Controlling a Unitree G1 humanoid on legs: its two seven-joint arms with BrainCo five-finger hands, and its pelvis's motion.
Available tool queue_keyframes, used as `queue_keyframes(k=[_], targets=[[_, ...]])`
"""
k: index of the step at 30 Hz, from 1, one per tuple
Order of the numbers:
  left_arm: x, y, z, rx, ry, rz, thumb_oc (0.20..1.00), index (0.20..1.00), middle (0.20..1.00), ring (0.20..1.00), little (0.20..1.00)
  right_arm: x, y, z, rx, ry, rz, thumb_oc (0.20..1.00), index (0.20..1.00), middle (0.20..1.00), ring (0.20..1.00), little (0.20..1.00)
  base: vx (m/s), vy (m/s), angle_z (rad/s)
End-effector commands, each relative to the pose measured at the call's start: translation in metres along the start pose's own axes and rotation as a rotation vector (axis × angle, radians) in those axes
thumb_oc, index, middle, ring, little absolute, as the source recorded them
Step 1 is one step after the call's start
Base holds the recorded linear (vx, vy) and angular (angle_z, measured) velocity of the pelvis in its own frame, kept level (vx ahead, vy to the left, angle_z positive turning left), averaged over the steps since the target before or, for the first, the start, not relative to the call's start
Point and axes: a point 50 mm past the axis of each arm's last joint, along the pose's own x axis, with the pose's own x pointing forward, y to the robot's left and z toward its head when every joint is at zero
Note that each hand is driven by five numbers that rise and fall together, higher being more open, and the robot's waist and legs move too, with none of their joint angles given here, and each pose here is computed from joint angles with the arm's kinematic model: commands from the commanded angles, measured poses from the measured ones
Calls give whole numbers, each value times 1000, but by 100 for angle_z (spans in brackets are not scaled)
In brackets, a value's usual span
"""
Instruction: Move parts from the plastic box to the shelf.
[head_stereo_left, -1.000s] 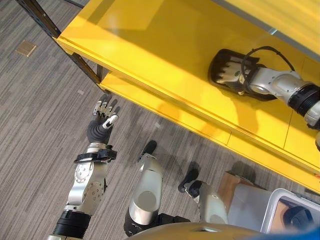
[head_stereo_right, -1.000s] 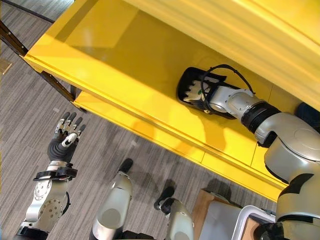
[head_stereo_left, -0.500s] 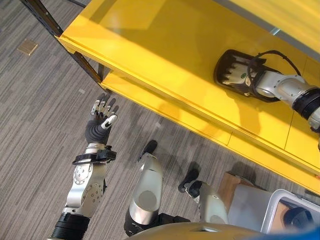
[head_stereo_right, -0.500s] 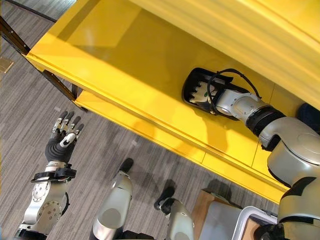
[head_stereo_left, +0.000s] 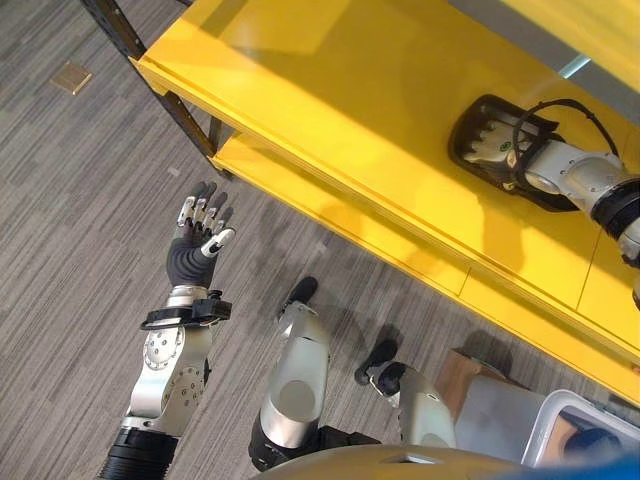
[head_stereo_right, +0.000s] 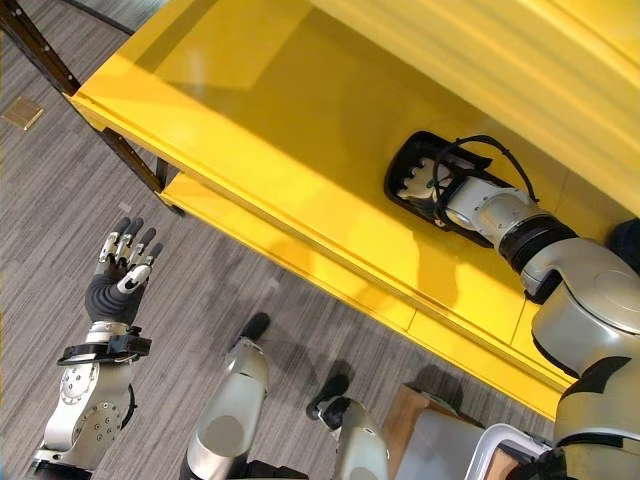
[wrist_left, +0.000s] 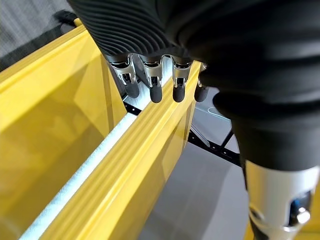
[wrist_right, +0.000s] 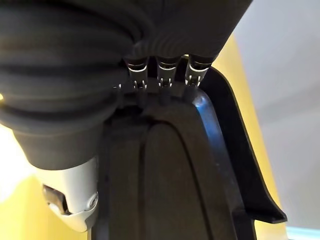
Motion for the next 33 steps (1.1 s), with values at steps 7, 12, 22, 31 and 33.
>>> queue_keyframes(k=[7,12,22,31,33], targets=[[4,-8,40,61,-191,-58,1000,1000,1000,1000,1000,8,8,26,-46,-72,59,1000,1000,1000,1000,1000,10,-2,13],[4,-4,37,51,-172,-44,1000,1000,1000,1000,1000,9,-20,38,-100,-158,-61,1000,1000,1000,1000,1000,4,31,-4],[9,0,36,79,-127,-71,1000,1000,1000,1000,1000,-21,-112,60,-185,-381,-516,1000,1000,1000,1000,1000,3,18,-16],[13,-1,32,95,-98,-89,1000,1000,1000,1000,1000,-31,-122,29,-224,-270,-597,1000,1000,1000,1000,1000,-37,18,-8],[14,-1,31,89,-96,-88,1000,1000,1000,1000,1000,-34,-118,27,-222,-270,-598,1000,1000,1000,1000,1000,-1,5,-2]])
